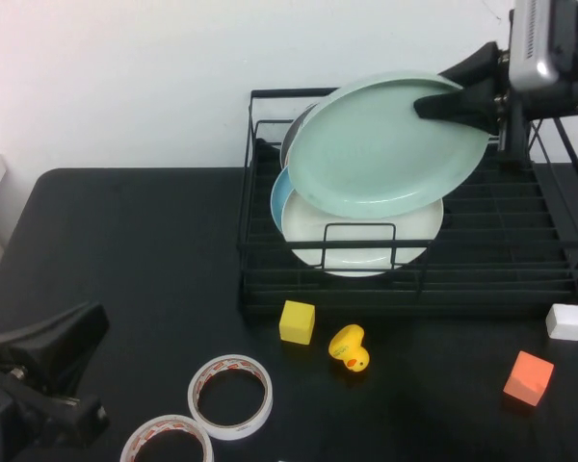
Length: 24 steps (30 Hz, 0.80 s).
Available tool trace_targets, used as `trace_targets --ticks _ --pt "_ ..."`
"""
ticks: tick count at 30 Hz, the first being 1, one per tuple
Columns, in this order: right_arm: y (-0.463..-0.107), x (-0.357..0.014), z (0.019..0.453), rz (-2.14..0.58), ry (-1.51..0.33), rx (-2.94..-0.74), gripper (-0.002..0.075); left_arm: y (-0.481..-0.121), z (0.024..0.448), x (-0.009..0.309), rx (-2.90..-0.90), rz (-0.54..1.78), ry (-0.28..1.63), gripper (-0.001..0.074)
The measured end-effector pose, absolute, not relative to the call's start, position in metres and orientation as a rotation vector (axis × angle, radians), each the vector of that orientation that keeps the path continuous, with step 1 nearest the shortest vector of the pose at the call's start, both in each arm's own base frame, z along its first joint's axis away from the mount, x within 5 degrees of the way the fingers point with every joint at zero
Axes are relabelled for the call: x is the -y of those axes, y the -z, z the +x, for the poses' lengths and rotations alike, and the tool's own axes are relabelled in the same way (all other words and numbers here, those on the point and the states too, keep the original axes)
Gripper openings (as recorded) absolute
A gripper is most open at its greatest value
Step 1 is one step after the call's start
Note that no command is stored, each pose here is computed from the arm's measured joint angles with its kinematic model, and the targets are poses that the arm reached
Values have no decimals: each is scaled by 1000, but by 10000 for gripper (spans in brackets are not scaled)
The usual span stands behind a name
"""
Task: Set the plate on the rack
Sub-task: Place the plate on the rack
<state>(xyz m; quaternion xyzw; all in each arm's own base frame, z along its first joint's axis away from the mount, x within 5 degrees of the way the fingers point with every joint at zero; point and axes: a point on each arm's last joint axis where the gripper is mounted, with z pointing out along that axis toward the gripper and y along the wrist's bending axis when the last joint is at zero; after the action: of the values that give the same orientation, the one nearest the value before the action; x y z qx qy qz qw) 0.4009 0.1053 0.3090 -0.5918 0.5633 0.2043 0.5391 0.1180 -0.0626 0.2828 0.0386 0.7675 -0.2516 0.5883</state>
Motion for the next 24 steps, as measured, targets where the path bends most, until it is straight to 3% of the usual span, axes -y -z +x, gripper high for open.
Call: trace_targets --ticks 11,24 --pt "-281 -133 408 -1465 -518 -1304 121 -283 118 63 -1788 90 586 -1" --pt "-273 -131 412 -1486 -439 -1383 120 -283 118 63 -1788 88 588 -1"
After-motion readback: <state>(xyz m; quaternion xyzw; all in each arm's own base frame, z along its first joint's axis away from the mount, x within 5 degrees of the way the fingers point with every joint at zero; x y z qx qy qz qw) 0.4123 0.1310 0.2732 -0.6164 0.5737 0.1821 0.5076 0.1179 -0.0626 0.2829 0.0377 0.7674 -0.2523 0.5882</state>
